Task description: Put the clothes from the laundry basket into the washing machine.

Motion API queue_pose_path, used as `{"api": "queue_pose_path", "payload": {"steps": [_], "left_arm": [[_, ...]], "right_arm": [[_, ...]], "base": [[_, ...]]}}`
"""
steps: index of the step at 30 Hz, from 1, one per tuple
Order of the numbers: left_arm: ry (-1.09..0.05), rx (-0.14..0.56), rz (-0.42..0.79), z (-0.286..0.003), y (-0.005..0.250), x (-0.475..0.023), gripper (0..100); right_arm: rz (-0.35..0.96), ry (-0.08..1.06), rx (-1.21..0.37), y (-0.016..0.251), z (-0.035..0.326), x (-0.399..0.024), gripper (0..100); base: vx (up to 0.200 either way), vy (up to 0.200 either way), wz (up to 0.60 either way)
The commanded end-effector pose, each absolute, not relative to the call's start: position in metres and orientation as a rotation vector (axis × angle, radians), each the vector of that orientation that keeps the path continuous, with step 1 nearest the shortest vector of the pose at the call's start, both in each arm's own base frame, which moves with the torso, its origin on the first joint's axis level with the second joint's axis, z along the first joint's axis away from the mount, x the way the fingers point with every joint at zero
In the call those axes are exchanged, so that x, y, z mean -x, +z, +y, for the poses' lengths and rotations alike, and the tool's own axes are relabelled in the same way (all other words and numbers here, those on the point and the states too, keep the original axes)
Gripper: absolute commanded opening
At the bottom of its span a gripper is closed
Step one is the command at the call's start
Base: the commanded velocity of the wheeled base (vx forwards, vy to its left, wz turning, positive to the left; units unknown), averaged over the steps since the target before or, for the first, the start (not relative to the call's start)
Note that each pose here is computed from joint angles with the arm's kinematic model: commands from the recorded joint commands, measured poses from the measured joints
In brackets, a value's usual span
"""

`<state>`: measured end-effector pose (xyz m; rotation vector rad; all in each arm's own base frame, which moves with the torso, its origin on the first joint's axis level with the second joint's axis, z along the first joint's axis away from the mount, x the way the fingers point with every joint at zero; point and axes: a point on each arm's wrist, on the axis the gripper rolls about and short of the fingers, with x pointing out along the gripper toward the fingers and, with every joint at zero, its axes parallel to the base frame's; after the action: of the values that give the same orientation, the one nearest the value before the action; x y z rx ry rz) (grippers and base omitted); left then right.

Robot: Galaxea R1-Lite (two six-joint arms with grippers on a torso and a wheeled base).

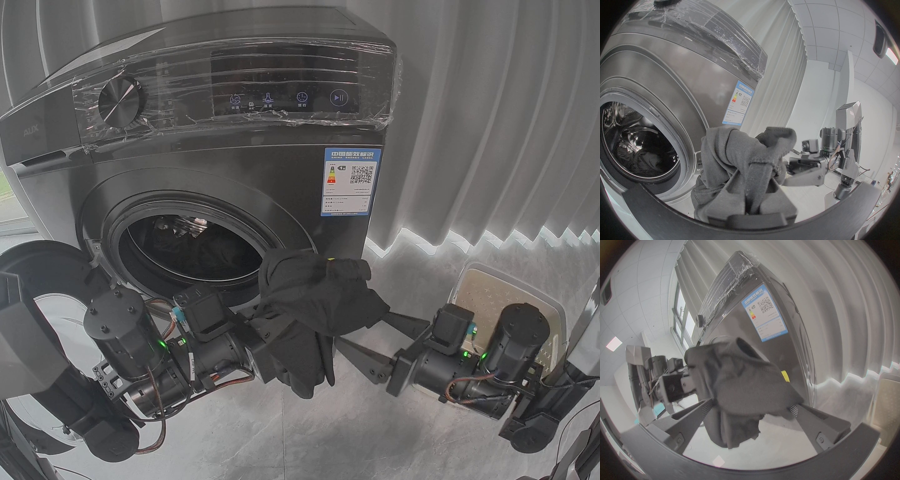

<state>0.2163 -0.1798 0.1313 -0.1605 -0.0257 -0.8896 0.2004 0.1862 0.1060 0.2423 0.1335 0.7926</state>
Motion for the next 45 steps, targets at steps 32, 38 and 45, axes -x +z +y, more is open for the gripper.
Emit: {"api": "queue_pose_path", "payload": {"steps": [32,38,45], "left_arm": [[-0.890,0.159,-0.026,-0.180,0.131,-0.216,0],[-0.893,0.159,-0.022,-0.180,0.131,-0.215,0],[-0.900,0.157,-0.016,-0.181,0.130,-0.212,0]], "right_arm": [[0.087,1.100,-0.079,0.096,0.220,-0.198,100],[0.068,1.094,-0.087,0.090,0.237,-0.213,100],[0.019,1.019,-0.108,0.092,0.242,-0.238,100]], "base": [[0.000,0.000,0.00],[0.000,0.000,0.00],[0.000,0.000,0.00]]}}
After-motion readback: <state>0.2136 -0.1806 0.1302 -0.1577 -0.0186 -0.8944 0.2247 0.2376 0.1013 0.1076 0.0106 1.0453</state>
